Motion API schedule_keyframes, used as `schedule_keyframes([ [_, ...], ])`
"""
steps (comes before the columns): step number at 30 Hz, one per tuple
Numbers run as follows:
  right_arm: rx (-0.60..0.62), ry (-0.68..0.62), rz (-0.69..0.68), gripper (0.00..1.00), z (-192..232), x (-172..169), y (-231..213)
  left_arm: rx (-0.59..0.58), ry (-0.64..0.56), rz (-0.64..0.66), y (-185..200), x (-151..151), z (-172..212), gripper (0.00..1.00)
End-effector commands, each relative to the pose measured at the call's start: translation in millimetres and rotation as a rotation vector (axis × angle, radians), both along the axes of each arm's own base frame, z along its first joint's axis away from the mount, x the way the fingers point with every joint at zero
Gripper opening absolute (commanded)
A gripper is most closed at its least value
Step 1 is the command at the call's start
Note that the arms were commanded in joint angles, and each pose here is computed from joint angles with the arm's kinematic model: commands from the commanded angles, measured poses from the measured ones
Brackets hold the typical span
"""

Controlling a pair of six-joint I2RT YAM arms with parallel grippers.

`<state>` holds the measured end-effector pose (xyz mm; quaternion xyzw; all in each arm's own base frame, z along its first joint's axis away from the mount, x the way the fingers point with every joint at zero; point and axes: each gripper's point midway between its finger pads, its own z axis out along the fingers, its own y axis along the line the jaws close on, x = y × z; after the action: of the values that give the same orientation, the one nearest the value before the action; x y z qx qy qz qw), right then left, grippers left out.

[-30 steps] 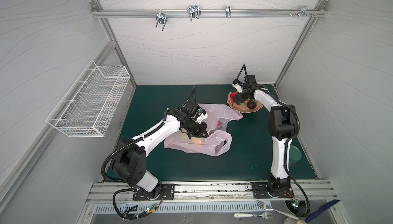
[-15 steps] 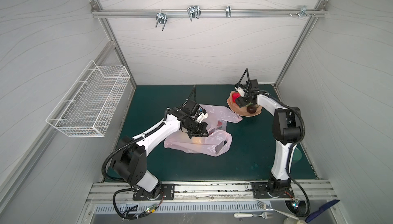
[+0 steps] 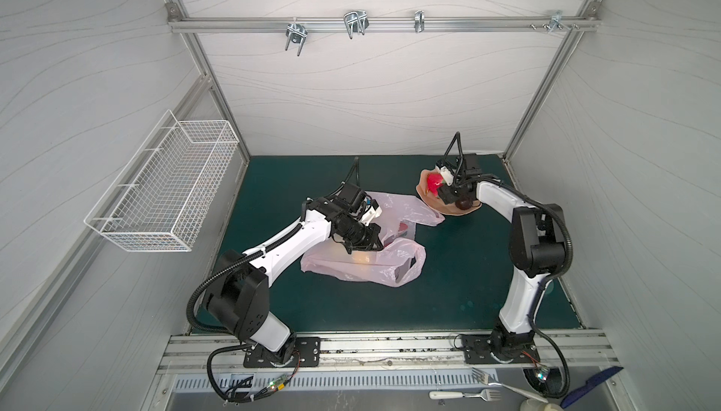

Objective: Place the fruits into the plastic bag
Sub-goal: 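Lower the right gripper into the bowl over the dragon fruit and plum, then close the right gripper on the red dragon fruit in the bowl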

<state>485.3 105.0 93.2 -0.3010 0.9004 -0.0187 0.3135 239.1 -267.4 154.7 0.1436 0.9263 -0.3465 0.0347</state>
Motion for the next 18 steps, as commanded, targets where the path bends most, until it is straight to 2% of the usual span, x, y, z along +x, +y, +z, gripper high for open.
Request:
schedule_keyframes([
  [1,0.022,0.125,0.020,0.73,-17,-37,4,-0.033,-0.052,-0.004,-7,9,16,0.00],
  [5,0.031,0.134,0.006,0.73,-15,-44,2,-0.034,-0.051,-0.006,-7,8,15,0.00],
  [10,0.079,0.080,-0.003,0.76,14,-39,6,-0.034,-0.055,-0.008,-8,7,15,0.00],
  [18,0.127,0.021,-0.017,0.93,49,-31,9,-0.034,-0.057,-0.007,-9,6,16,0.00],
])
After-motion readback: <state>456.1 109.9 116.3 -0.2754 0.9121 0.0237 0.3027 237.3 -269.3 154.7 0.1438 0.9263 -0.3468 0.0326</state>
